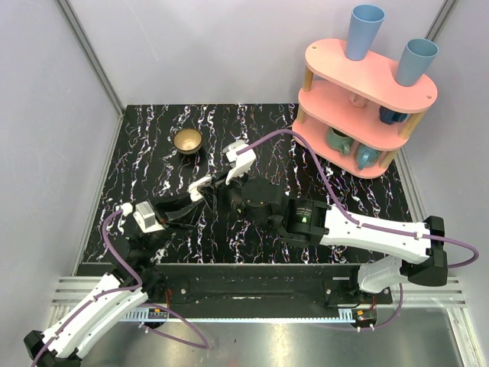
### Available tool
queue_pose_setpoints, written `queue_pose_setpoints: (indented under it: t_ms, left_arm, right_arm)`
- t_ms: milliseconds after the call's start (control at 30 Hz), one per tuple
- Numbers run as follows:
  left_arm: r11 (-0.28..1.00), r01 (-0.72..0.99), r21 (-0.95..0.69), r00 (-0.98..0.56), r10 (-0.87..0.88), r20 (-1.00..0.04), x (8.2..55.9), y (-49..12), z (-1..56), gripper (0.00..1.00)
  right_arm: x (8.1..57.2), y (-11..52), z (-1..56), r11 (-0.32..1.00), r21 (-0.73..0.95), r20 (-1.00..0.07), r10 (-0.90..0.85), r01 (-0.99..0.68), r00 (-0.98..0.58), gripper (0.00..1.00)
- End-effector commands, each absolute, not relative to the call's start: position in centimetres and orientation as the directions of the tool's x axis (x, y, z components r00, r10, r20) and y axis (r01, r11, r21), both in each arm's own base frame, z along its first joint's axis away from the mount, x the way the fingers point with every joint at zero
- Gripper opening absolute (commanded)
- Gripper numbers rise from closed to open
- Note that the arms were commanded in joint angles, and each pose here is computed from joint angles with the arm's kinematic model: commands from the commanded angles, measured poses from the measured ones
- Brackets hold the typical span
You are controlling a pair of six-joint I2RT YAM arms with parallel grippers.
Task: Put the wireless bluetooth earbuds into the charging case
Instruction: Adjust the left earbud in the left side groove of the charging case.
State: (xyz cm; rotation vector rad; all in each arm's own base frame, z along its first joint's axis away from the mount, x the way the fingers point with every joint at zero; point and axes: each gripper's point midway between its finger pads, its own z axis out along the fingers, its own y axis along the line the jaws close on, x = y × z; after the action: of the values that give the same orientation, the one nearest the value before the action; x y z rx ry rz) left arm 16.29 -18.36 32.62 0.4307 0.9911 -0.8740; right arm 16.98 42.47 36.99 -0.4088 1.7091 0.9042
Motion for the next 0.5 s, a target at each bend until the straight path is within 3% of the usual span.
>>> queue_pose_setpoints:
  t_ms: [0,467]
  left_arm:
    - [0.572,0.820,-0.023,0.320,-0.492,-0.809,14.9,-17.9,35.9,0.00]
    - [0.606,0.795,-0.012,0.358,-0.485,-0.798,15.3,-17.3,36.4,0.00]
  right_arm:
    - [17.8,42.1,37.5,0.670,0.366,-0.926,0.192,-0.646,-0.324,0.34]
    - [15.9,43.0,32.9,0.643,0.384,-0.891,0.070,-0.663,-0.448,0.31]
